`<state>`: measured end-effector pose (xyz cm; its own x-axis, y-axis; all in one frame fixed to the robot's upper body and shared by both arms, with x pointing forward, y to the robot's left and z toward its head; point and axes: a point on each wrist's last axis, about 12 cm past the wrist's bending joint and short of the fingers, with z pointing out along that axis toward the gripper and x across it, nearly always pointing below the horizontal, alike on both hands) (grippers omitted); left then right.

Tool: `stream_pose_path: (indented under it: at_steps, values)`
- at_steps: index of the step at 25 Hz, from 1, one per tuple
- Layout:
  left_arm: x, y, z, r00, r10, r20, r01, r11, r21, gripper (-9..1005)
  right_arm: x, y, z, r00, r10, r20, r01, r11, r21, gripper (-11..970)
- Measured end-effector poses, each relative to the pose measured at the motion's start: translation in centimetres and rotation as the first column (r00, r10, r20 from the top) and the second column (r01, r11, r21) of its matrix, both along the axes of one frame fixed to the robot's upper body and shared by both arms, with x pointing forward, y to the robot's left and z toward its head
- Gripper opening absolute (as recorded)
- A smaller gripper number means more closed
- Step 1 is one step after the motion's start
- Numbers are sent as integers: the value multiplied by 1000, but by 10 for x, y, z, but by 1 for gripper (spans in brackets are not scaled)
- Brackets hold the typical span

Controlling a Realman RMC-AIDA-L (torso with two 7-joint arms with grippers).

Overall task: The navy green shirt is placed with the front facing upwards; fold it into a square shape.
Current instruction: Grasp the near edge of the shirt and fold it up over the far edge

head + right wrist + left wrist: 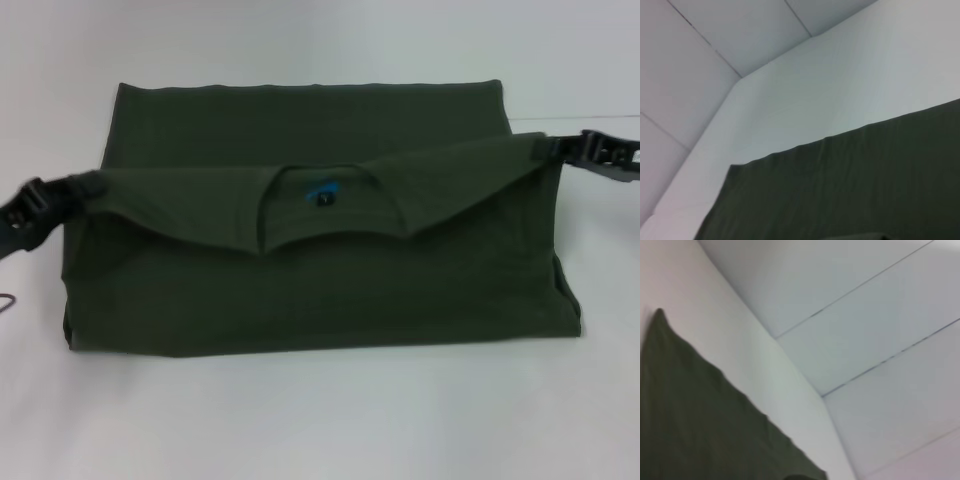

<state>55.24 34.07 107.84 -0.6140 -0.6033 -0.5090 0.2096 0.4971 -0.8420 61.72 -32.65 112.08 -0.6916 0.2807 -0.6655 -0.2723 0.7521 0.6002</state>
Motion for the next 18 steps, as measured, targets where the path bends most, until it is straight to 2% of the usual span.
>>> stream_pose_path:
  at_steps: [4,10,18]
  values:
    - [4,-13,-11,999,32,26,-33,998,49,39,5,8,-10,998,-52,26,53,998,-32,162]
    - [10,-25,-16,992,95,88,-101,992,69,38,13,19,-18,994,-92,59,96,994,-57,169]
    - [26,-35,-20,986,152,73,-159,982,101,38,15,30,-27,994,-91,67,96,993,-74,178]
